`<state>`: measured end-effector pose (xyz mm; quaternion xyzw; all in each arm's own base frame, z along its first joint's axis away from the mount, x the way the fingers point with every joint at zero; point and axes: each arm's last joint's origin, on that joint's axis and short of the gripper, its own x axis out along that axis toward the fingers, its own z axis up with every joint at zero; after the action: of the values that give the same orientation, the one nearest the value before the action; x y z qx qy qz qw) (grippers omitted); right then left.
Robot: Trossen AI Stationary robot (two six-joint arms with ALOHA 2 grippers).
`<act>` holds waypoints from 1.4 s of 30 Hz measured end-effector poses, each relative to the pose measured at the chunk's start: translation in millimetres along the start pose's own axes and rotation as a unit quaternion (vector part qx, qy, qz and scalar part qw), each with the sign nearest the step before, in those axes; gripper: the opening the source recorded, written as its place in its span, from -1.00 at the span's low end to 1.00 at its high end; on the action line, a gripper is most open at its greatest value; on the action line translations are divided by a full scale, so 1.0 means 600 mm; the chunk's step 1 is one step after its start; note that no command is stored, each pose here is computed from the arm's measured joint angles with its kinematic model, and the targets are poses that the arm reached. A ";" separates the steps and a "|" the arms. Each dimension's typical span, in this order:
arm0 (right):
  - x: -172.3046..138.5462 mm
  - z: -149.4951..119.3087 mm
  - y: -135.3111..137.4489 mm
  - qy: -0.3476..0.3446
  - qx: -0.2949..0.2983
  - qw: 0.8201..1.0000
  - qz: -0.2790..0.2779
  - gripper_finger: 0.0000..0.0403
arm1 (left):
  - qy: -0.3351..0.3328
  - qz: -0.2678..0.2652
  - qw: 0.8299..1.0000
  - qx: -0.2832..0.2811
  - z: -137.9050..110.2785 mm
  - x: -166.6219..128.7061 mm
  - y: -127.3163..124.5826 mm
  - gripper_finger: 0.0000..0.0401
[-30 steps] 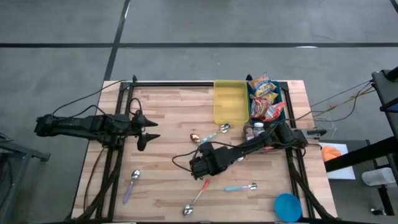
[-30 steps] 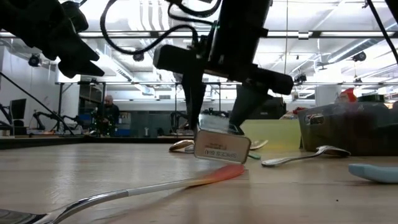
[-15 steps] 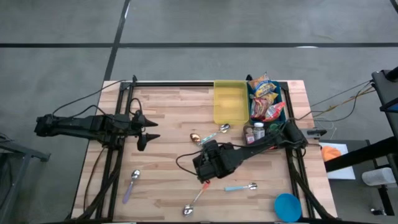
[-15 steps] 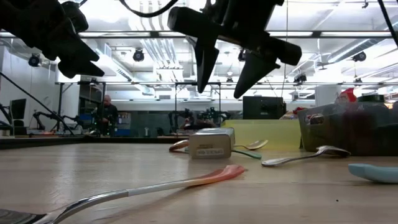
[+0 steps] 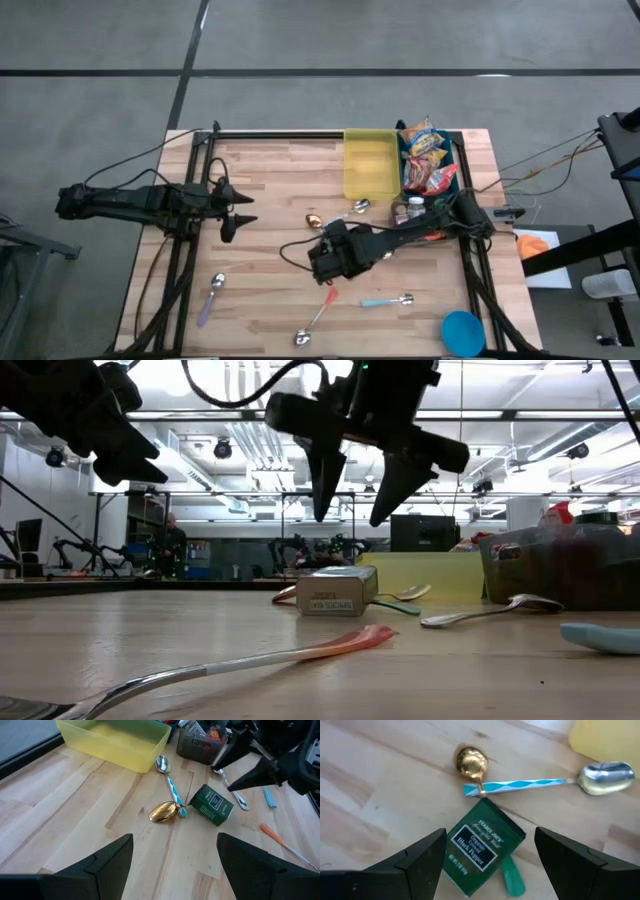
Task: Pick & Place Food Item
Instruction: Put the black seasoning can into the black bin
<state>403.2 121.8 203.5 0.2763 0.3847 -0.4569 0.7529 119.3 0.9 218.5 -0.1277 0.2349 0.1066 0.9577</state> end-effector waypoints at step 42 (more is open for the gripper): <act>0.028 0.009 -0.013 0.006 0.152 0.988 0.008 0.95 | 0.000 0.000 1.000 0.000 0.000 0.000 0.000 0.44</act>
<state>402.9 106.3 192.2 0.3934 0.3131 -0.5025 0.7034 119.2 0.9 218.4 -0.1278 0.2352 0.1067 0.9576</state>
